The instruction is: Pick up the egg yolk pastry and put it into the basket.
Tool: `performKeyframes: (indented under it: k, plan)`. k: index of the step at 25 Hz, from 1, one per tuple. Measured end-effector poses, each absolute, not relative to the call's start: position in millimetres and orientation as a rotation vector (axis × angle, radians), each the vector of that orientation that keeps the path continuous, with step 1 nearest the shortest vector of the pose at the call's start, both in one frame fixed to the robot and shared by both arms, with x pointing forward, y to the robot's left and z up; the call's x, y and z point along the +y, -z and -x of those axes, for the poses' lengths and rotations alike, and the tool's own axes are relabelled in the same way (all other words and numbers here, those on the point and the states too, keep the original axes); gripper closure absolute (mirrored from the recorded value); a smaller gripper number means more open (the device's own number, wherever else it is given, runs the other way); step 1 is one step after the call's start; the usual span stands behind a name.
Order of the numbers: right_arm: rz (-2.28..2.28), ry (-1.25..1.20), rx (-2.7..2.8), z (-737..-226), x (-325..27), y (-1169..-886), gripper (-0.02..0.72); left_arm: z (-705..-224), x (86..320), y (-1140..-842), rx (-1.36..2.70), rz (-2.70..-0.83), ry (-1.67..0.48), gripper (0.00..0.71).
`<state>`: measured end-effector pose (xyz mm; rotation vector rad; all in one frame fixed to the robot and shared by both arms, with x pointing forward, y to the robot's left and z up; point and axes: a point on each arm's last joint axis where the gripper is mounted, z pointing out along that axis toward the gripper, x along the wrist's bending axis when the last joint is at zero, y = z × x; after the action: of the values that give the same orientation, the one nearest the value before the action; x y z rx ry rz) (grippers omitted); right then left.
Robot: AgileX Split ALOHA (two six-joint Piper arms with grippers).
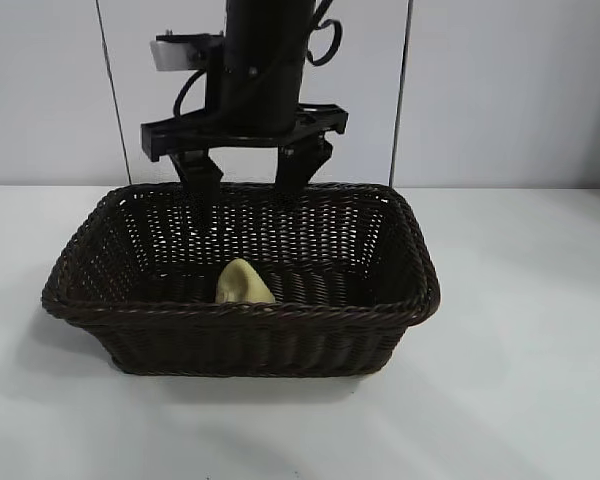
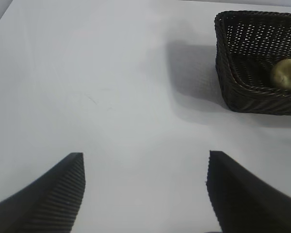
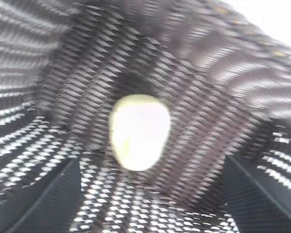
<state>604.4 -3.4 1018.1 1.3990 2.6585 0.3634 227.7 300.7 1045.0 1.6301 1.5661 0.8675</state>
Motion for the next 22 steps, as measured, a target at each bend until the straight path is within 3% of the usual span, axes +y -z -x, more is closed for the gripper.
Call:
performKeyframes:
  k: [12, 22]
  plan:
    - [-1.421, -0.316, 2.609, -608.9, -11.4, -1018.8, 0.125, -227.7, 300.7, -1045.0, 1.566, -1.63, -0.867, 0.196]
    - [-1.699, -0.348, 2.396, -648.5, -82.5, -1037.5, 0.125, -227.7, 300.7, -1045.0, 1.566, -1.63, -0.867, 0.196]
